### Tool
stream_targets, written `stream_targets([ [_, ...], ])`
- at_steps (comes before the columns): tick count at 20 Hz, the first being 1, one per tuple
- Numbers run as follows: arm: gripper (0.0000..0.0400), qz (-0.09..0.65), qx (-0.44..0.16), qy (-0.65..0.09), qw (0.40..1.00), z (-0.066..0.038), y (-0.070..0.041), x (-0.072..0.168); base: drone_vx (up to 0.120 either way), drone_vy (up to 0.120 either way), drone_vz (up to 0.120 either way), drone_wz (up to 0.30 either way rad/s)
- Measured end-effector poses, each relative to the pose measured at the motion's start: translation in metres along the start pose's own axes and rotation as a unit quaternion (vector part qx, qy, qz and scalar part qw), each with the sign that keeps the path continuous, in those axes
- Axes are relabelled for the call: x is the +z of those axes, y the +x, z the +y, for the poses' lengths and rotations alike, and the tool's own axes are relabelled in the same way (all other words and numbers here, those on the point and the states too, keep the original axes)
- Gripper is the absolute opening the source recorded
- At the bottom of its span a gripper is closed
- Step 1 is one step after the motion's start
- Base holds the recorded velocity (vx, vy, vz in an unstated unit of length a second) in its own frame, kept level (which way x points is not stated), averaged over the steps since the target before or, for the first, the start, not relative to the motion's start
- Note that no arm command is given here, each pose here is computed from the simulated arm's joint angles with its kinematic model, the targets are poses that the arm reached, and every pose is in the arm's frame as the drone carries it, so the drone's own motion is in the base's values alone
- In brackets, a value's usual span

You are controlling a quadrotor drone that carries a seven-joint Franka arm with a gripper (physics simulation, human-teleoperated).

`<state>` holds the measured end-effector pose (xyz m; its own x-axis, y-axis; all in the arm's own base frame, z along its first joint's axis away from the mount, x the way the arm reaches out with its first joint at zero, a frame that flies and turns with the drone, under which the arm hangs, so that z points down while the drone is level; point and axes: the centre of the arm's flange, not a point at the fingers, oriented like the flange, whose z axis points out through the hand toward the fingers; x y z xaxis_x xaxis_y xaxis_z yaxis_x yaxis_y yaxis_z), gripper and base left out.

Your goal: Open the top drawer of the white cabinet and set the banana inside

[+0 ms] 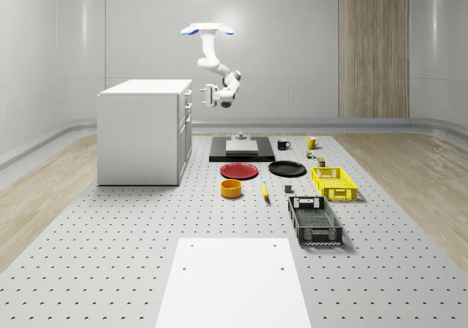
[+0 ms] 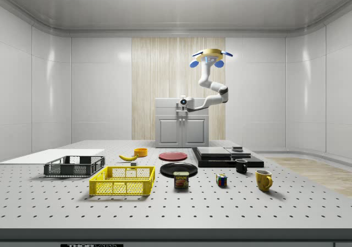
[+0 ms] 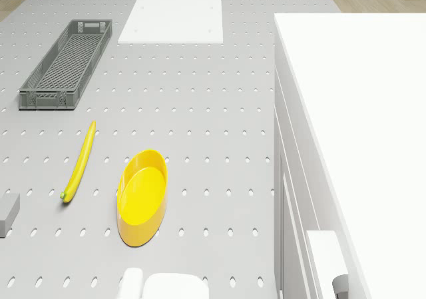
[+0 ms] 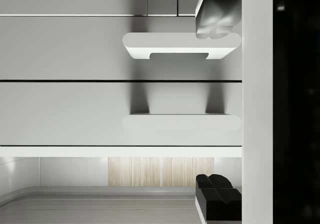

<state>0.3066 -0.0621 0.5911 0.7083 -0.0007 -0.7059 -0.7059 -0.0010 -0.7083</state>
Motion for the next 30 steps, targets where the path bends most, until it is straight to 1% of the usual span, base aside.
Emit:
stream_targets([
  [5, 0.04, 0.0, 0.0, 0.0, 1.0, 0.0, 0.0, 0.026, 0.0, 0.0, 0.0, 0.0],
  [12, 0.04, 0.0, 0.0, 0.0, 1.0, 0.0, 0.0, 0.055, 0.0, 0.0, 0.0, 0.0],
  [19, 0.04, 0.0, 0.0, 0.0, 1.0, 0.0, 0.0, 0.072, 0.0, 0.0, 0.0, 0.0],
  [24, 0.04, 0.0, 0.0, 0.0, 1.0, 0.007, 0.007, 0.077, 0.0, 0.0, 0.0, 0.0],
  [30, 0.04, 0.0, 0.0, 0.0, 1.0, 0.01, 0.01, 0.091, 0.0, 0.0, 0.0, 0.0],
])
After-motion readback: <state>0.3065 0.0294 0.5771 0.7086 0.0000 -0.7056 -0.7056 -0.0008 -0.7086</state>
